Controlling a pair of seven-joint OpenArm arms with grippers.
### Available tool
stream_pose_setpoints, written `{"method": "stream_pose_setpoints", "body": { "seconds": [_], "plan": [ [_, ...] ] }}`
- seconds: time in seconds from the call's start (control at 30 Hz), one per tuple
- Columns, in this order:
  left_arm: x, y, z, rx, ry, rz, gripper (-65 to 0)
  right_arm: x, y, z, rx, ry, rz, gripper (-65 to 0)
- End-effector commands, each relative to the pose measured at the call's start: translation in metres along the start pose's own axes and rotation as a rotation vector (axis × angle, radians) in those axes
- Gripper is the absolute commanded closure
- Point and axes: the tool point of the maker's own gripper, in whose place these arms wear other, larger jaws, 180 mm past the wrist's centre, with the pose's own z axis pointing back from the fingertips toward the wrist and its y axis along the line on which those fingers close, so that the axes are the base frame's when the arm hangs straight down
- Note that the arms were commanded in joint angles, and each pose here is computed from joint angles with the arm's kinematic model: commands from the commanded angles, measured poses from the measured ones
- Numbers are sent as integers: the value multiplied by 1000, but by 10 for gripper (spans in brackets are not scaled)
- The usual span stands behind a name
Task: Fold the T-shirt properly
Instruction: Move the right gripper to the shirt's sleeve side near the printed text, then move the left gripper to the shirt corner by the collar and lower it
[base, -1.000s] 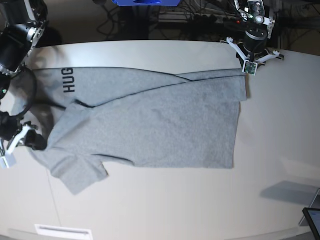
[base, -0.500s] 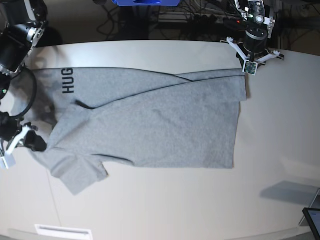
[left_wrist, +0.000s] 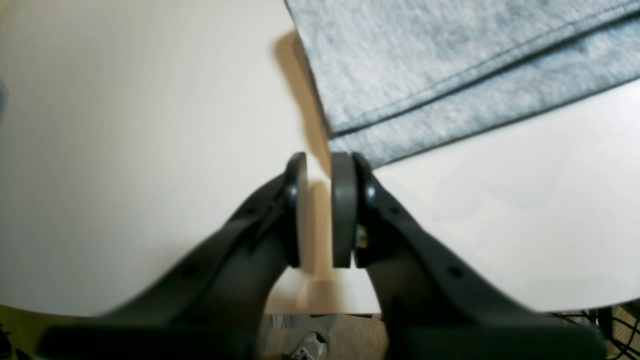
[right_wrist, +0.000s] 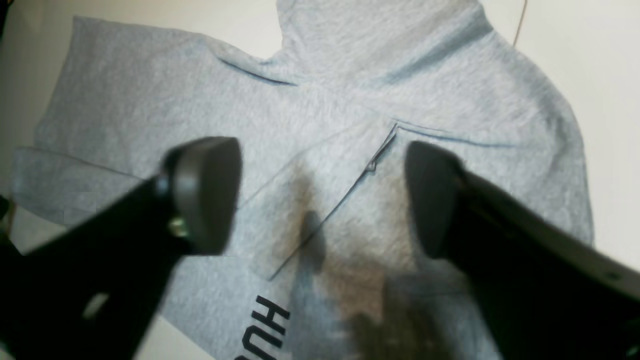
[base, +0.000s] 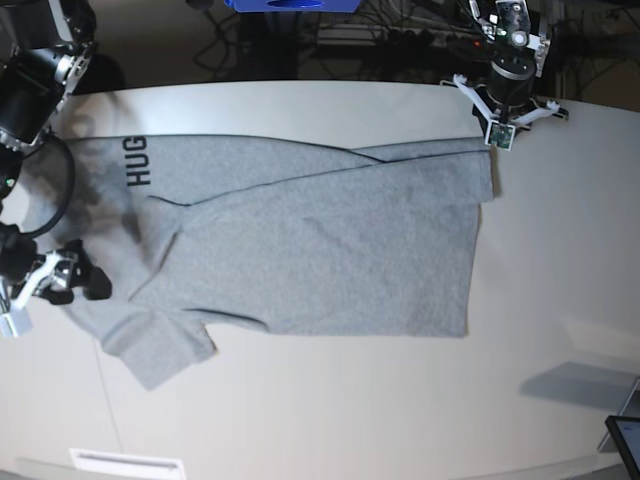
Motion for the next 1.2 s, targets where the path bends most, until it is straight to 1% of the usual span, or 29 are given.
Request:
{"method": "stream_pose_setpoints", "body": {
  "seconds": [0.0,0.1,0.2,0.3,0.37,0.43,0.47,0.53,0.6,0.7,0.77,0.8,0.83,0.9,1.0,1.07,1.17],
  "plan": [
    [10,5,3,16,-37,-2,-94,21,1,8,1,-59,31,-557],
    [11,4,3,13,-41,-2,-94,6,-1,10,-6,-29,24,-531],
    [15,3,3,7,-58,18,-94,-19,5,20,-29,13,52,-515],
    [24,-4,3,-39,-107,142,-106,-37,21,32,-46,40,119,-515],
    [33,-9,5,-89,-150,244,-165,-43,35,39,-55,45,169,-515],
    [40,-14,8,-143,-187,345,-237,-44,46,47,-62,42,216,-515],
    [43,-16,10,-171,-203,397,-277,-45,51,50,-63,36,233,-515],
    [44,-23,16,-222,-223,495,-331,-51,53,53,-63,42,238,-515],
    [45,-28,23,-273,-239,596,-348,-58,52,55,-69,58,229,-515],
    [43,-37,35,-344,-250,753,-344,-74,44,56,-112,115,230,-515],
    [49,-44,45,-420,-283,836,-343,-78,38,57,-144,140,237,-515],
    [51,-44,49,-442,-302,872,-343,-80,36,58,-155,150,239,-515],
    [51,-37,52,-443,-323,914,-343,-81,34,58,-164,156,241,-515],
    [51,-15,57,-403,-377,999,-343,-85,33,59,-168,168,239,-515],
    [37,21,64,-276,-424,1079,-343,-89,35,60,-161,161,233,-515],
    [27,34,67,-216,-428,1093,-343,-93,35,61,-158,158,228,-515],
    [23,41,62,-204,-423,1080,-343,-95,36,61,-157,161,225,-515]
  ]
}}
